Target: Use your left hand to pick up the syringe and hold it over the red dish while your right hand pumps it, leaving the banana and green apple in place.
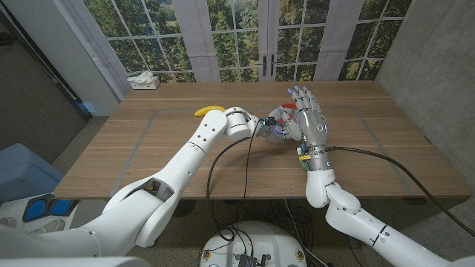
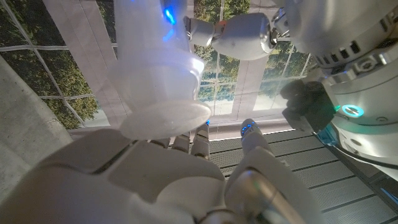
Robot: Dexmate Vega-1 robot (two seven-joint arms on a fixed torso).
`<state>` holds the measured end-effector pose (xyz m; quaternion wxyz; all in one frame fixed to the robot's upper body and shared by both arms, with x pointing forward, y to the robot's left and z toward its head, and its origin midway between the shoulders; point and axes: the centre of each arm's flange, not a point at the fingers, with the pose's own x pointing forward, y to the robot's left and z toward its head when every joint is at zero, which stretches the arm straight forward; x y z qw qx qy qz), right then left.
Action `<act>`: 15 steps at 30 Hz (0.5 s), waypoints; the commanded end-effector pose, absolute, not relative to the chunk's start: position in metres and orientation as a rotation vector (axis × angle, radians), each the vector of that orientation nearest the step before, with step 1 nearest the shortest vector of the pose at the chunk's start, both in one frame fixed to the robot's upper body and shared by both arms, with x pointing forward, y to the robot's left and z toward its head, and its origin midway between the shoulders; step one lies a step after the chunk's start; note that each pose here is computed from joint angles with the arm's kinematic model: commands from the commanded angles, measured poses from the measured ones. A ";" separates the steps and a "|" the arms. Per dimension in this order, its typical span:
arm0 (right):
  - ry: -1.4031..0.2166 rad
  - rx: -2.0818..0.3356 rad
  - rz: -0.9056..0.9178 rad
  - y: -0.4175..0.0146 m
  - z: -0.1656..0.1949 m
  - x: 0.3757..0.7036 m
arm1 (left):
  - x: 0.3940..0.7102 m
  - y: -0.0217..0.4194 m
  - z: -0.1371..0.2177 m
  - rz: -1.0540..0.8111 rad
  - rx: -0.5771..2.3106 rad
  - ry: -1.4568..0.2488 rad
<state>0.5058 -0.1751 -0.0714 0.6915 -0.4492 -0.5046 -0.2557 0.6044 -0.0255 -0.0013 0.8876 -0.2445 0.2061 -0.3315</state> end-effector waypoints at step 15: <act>-1.130 -0.965 -0.594 -0.170 -0.072 0.508 | 0.615 -0.015 0.001 -0.688 -0.501 0.437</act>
